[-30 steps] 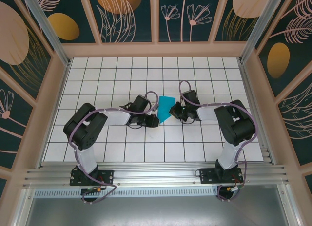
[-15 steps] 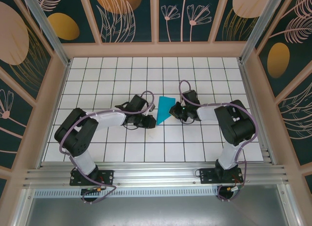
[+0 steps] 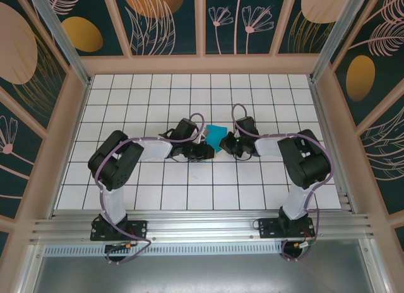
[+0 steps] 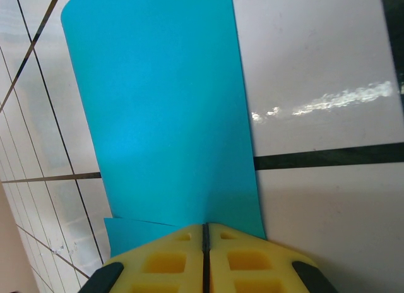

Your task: Fold a paper plane with a square sheet of paper (pick it up from the middle)

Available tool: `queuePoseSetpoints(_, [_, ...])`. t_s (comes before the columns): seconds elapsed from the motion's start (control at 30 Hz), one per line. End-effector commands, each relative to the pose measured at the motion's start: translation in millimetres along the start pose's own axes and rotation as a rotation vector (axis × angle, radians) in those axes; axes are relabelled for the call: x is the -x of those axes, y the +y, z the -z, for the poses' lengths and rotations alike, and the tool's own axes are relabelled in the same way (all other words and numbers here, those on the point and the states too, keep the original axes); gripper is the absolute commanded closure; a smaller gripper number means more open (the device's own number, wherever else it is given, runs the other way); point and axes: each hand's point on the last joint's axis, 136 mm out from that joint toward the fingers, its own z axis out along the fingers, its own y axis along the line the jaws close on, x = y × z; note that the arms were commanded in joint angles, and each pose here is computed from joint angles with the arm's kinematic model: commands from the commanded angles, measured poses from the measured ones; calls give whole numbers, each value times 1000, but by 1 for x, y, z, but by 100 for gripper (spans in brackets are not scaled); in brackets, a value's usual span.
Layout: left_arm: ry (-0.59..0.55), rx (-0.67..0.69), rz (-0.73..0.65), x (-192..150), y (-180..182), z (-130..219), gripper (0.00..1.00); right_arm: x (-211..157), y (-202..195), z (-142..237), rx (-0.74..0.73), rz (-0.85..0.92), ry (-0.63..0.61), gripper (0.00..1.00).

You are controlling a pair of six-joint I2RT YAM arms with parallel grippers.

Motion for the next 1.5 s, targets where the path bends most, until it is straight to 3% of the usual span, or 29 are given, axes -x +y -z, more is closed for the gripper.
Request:
queuePoseSetpoints(0.0, [28,55,54,-6,20,-4,77,-21,-64,-10,-225,-66,44,89])
queuePoseSetpoints(0.23, [33,172,47,-16,48,3,78,-23,-69,-10,-237,-70,47,89])
queuePoseSetpoints(0.57, [45,150,79,-31,60,22,78,-24,-70,-11,-242,-71,52,89])
queuePoseSetpoints(0.7, [19,64,62,-29,36,33,77,-23,-68,-10,-235,-70,49,89])
queuePoseSetpoints(0.9, [-82,-68,1,6,-16,48,74,-21,-63,-8,-226,-66,41,89])
queuePoseSetpoints(1.1, [-132,-52,15,38,-18,35,73,-19,-61,-8,-224,-65,36,88])
queuePoseSetpoints(1.3, [-101,-94,47,43,-12,15,73,-19,-60,-8,-218,-64,41,88])
queuePoseSetpoints(1.47, [-83,5,63,39,18,3,74,-17,-50,-7,-183,-48,34,88])
